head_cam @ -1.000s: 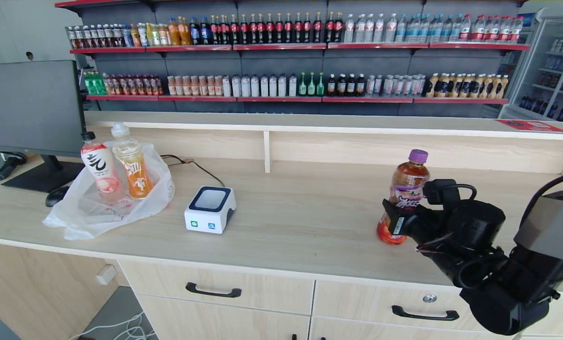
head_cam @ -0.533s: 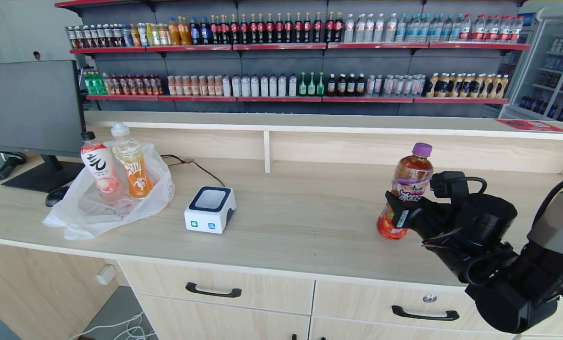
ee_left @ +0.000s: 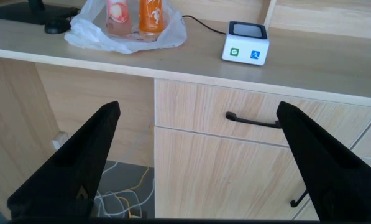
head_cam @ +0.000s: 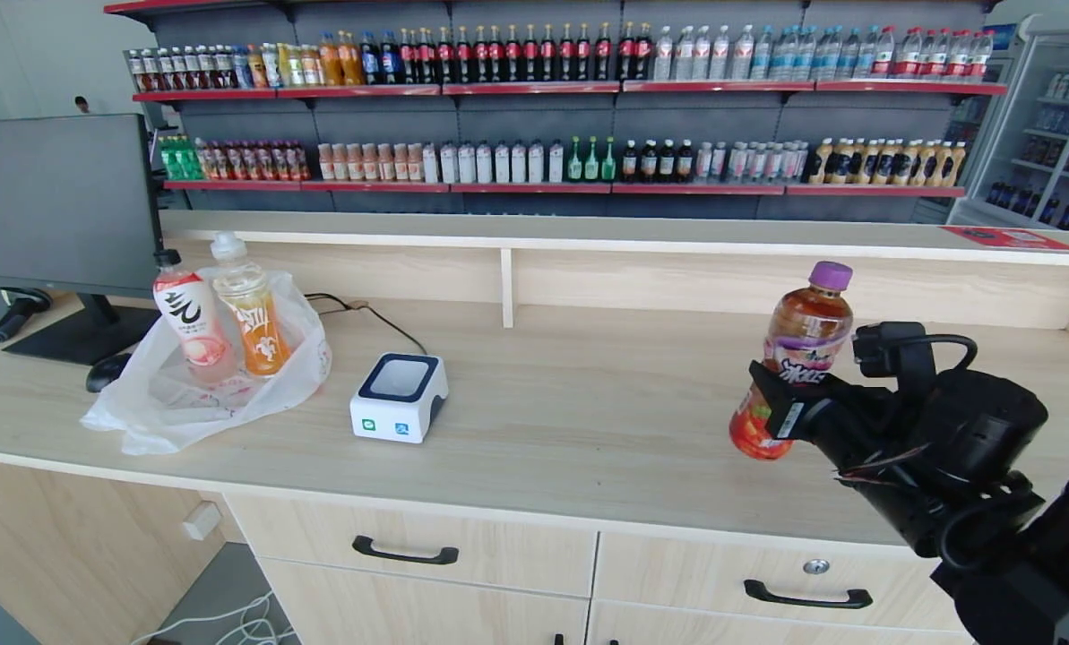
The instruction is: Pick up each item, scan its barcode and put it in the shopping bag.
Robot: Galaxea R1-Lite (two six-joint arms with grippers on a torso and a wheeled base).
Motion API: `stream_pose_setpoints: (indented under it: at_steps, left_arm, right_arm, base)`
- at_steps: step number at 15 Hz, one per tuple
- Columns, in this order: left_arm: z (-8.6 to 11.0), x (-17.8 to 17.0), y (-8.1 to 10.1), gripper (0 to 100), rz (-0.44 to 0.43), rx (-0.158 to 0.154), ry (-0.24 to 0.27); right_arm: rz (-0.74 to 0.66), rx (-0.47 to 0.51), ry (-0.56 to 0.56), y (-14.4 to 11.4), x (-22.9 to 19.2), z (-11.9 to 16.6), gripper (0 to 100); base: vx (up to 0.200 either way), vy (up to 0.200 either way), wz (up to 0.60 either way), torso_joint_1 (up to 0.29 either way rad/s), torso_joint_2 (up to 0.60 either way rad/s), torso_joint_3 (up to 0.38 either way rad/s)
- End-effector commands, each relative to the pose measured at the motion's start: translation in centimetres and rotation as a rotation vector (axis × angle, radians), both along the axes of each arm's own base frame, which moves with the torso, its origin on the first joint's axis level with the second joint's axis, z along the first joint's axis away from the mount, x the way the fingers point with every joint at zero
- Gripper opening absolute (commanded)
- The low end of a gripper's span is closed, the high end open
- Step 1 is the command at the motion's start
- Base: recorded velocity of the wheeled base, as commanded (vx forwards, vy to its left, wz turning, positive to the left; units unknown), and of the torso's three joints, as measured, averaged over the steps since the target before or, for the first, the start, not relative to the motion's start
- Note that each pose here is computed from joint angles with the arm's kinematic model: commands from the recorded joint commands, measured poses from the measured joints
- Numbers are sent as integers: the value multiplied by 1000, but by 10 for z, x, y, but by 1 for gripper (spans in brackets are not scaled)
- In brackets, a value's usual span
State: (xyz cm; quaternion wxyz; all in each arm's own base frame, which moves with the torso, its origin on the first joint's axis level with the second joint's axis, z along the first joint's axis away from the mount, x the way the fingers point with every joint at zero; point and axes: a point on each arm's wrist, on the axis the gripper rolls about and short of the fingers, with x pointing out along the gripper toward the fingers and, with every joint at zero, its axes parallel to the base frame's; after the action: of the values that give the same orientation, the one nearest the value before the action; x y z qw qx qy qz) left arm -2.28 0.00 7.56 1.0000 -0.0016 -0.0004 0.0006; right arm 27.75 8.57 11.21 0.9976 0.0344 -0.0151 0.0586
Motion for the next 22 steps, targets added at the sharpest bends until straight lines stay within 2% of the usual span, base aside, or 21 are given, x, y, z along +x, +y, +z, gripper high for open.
stream_pose_setpoints:
  at_steps: [1, 3, 8, 11, 13, 17, 19, 20, 22]
  left_arm:
    - [0, 0, 0, 100, 0, 0, -1]
    - [0, 0, 0, 100, 0, 0, -1]
    - [0, 0, 0, 100, 2, 0, -1]
    - [0, 0, 0, 100, 2, 0, -1]
    - [0, 0, 0, 100, 2, 0, -1]
    - [0, 0, 0, 100, 2, 0, -1]
    - [0, 0, 0, 100, 0, 0, -1]
    - [0, 0, 0, 100, 0, 0, -1]
    - [0, 0, 0, 100, 2, 0, -1]
  right_arm:
    - [60, 13, -37, 6, -31, 18, 0]
    - [152, 15, -40, 21, -57, 23, 0]
    - [258, 18, -30, 28, -94, 25, 0]
    - [361, 50, 21, 33, -122, 18, 0]
    - [416, 149, 15, 32, -135, 26, 0]
    - [643, 355, 32, 40, -167, 40, 0]
    - [706, 533, 40, 40, -168, 55, 0]
    - [741, 684, 43, 42, -166, 68, 0]
    - [784, 844, 44, 46, -164, 84, 0]
  base:
    - [0, 0, 0, 0, 0, 0]
    - [0, 0, 0, 0, 0, 0]
    - [0, 0, 0, 0, 0, 0]
    - [0, 0, 0, 0, 0, 0]
    - [0, 0, 0, 0, 0, 0]
    - [0, 0, 0, 0, 0, 0]
    - [0, 0, 0, 0, 0, 0]
    - [0, 0, 0, 0, 0, 0]
    - [0, 0, 0, 0, 0, 0]
